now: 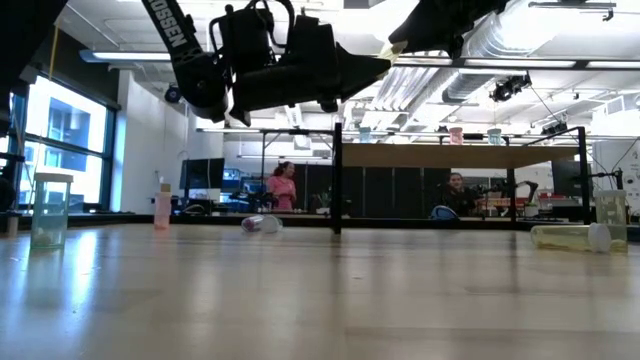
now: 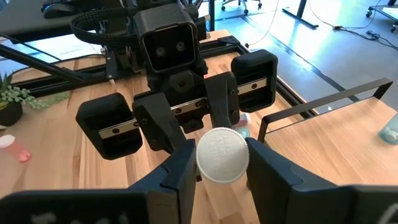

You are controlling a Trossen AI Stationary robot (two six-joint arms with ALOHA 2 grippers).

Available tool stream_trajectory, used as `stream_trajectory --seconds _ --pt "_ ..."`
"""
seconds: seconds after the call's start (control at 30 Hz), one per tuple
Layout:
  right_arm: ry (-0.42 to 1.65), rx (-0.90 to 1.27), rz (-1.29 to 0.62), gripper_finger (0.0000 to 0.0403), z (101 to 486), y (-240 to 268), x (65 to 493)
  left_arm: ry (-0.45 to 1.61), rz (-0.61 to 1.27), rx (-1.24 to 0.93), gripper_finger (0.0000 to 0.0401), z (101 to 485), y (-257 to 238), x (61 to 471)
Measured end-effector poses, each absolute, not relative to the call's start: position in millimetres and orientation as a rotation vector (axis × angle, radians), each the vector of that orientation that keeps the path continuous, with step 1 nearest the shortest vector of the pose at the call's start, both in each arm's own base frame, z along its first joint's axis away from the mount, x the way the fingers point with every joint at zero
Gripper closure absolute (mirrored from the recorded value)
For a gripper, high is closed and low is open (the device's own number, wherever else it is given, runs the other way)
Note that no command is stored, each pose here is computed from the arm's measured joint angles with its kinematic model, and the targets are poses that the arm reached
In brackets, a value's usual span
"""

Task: Pick and place medicine bottles onto shelf by color
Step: Put the left yellow medicine bottle on the shelf

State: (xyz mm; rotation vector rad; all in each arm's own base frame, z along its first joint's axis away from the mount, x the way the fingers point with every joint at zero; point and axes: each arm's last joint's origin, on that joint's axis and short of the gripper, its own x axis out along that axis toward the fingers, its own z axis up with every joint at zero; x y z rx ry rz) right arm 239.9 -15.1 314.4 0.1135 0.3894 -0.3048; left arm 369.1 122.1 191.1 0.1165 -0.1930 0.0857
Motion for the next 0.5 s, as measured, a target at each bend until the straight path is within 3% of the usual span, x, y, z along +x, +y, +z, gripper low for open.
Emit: stream_trajectory --seconds 0.2,0.5 --pt "0.390 0.114 -0.304 0.0294 314.4 -15.0 239.9 -0.190 0.086 0.116 0.0295 190.8 122.1 369.1" --pt "0.407 0.099 -0.333 0.0295 317.8 -15.6 238.4 -0.162 0.113 0.105 0.0226 188.2 124.7 369.0"
